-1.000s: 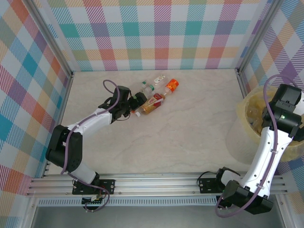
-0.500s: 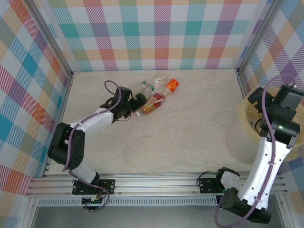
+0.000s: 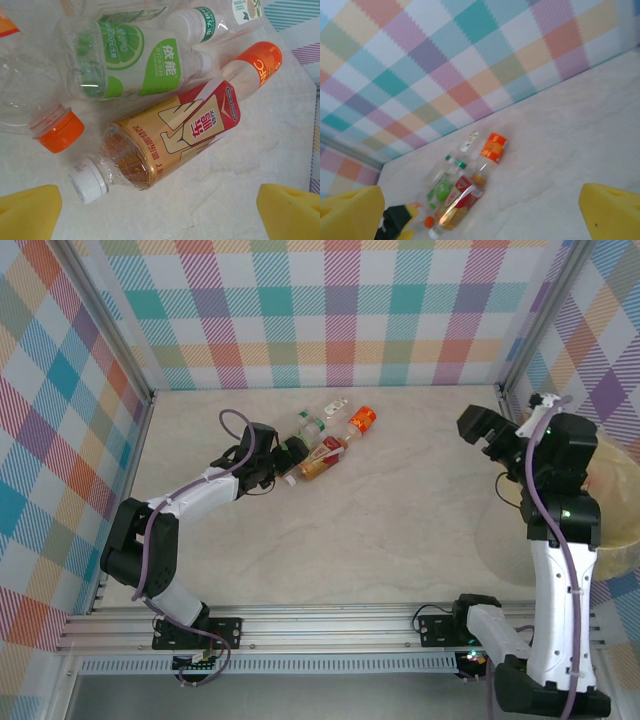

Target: Put the plastic bottles in the bin

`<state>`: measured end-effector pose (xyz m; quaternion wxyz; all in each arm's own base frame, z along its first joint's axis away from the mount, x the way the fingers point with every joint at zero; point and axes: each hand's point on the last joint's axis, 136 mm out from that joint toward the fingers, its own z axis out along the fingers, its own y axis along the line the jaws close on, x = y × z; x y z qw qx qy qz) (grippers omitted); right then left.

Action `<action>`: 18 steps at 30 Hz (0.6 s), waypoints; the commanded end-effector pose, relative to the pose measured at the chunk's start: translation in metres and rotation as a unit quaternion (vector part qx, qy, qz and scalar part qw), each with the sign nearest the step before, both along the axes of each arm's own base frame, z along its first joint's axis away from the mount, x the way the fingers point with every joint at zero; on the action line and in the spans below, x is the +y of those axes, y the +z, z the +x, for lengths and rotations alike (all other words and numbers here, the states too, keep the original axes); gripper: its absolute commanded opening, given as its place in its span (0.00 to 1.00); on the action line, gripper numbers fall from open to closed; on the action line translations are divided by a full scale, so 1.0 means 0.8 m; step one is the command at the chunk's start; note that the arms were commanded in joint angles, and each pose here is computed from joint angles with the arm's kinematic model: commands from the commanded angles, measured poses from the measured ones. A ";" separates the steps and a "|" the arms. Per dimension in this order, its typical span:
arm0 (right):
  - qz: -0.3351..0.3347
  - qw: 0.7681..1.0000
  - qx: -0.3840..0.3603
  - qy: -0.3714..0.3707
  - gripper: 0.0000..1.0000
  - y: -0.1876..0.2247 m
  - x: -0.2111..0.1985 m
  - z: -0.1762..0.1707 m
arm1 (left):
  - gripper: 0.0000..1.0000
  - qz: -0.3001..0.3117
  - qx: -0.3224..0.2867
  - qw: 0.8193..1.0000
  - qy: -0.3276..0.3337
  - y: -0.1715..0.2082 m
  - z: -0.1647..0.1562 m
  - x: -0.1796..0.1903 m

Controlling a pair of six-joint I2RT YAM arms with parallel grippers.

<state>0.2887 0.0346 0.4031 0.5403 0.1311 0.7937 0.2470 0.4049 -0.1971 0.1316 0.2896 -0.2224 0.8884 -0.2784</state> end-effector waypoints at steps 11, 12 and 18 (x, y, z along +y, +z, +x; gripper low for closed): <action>-0.055 0.989 -0.017 0.136 1.00 -0.020 0.144 0.070 | 1.00 0.054 0.008 0.998 0.039 0.003 -0.013 0.043; -0.057 0.988 -0.012 0.144 1.00 -0.026 0.153 0.074 | 1.00 0.070 0.004 0.997 0.036 0.005 -0.013 0.048; -0.073 0.985 0.014 0.157 1.00 -0.061 0.190 0.096 | 1.00 0.192 -0.009 0.981 0.024 0.015 -0.007 0.092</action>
